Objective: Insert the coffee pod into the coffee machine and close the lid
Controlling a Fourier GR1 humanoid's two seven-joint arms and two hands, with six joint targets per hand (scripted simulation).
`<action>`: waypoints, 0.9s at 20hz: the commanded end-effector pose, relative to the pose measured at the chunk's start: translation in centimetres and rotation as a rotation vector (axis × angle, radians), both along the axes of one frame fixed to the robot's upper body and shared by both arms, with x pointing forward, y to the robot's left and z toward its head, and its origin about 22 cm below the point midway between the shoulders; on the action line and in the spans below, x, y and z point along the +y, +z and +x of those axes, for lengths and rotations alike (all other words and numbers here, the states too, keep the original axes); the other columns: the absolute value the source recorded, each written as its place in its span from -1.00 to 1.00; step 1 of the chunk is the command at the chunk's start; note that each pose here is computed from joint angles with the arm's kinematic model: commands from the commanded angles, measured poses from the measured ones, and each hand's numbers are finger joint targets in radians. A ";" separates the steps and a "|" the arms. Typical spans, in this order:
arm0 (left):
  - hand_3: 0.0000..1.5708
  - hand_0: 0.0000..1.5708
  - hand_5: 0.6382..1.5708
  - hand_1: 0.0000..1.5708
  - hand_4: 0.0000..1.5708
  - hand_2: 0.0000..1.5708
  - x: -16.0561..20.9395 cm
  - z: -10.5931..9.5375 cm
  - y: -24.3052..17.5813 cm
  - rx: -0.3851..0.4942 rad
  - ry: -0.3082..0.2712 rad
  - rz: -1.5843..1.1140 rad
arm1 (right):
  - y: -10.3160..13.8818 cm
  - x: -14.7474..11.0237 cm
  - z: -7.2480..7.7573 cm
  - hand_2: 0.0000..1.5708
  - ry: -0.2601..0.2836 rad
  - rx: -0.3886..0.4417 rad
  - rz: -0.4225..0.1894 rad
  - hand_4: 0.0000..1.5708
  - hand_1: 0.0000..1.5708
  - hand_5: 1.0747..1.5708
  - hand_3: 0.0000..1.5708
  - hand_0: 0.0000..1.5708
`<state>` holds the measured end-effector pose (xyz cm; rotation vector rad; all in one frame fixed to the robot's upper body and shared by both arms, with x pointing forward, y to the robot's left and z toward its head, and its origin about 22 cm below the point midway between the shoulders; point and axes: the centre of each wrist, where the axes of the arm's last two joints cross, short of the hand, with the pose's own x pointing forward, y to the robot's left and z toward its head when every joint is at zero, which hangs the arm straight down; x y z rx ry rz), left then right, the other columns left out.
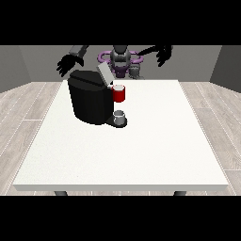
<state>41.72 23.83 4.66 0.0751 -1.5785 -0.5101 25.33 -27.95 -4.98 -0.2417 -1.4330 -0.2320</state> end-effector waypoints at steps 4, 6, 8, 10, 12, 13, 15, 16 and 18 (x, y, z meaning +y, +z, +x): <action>-1.00 -1.00 1.00 -1.00 -0.73 -1.00 2.6 -3.6 -5.2 0.109 0.086 -0.187 | 1.2 -1.8 -1.1 -1.00 0.124 -0.006 -0.068 -0.50 -1.00 1.00 -1.00 -1.00; -1.00 -1.00 1.00 -1.00 -1.00 -1.00 2.7 -4.8 -6.9 0.116 0.111 -0.210 | 3.2 -0.1 0.5 -1.00 0.166 -0.080 -0.028 -0.53 -1.00 1.00 -1.00 -1.00; -1.00 -1.00 1.00 -1.00 -1.00 -1.00 2.0 -5.8 -8.4 0.182 0.092 -0.228 | 5.3 -0.3 1.6 -1.00 0.190 -0.071 -0.049 -0.67 -1.00 1.00 -1.00 -1.00; -1.00 -1.00 1.00 -1.00 -1.00 -1.00 2.2 -6.4 -8.9 0.176 0.113 -0.258 | 6.8 1.0 2.3 -1.00 0.237 -0.106 -0.074 -1.00 -1.00 1.00 -1.00 -1.00; -1.00 -1.00 1.00 -1.00 -1.00 -1.00 2.2 -6.9 -9.1 0.200 0.120 -0.276 | 7.6 1.3 2.6 -1.00 0.245 -0.115 -0.093 -0.95 -1.00 1.00 -1.00 -1.00; -1.00 -1.00 1.00 -1.00 -0.93 -1.00 1.7 -6.5 -8.3 0.161 0.096 -0.305 | 7.4 0.8 2.7 -1.00 0.260 -0.156 -0.067 -1.00 -1.00 1.00 -1.00 -1.00; -1.00 -1.00 1.00 -1.00 -0.82 -1.00 1.3 -6.1 -7.6 0.168 0.072 -0.322 | 8.0 1.9 3.7 -1.00 0.267 -0.160 -0.074 -1.00 -1.00 1.00 -1.00 -1.00; -1.00 -1.00 1.00 -1.00 -0.97 -1.00 0.2 -7.5 -9.1 0.193 0.067 -0.330 | 7.9 -0.1 3.1 -1.00 0.290 -0.123 -0.077 -1.00 -1.00 1.00 -1.00 -1.00; -1.00 -1.00 1.00 -1.00 -1.00 -1.00 2.2 -7.2 -7.7 0.125 0.075 -0.325 | 9.0 1.7 4.1 -1.00 0.327 -0.187 -0.111 -1.00 -1.00 1.00 -1.00 -1.00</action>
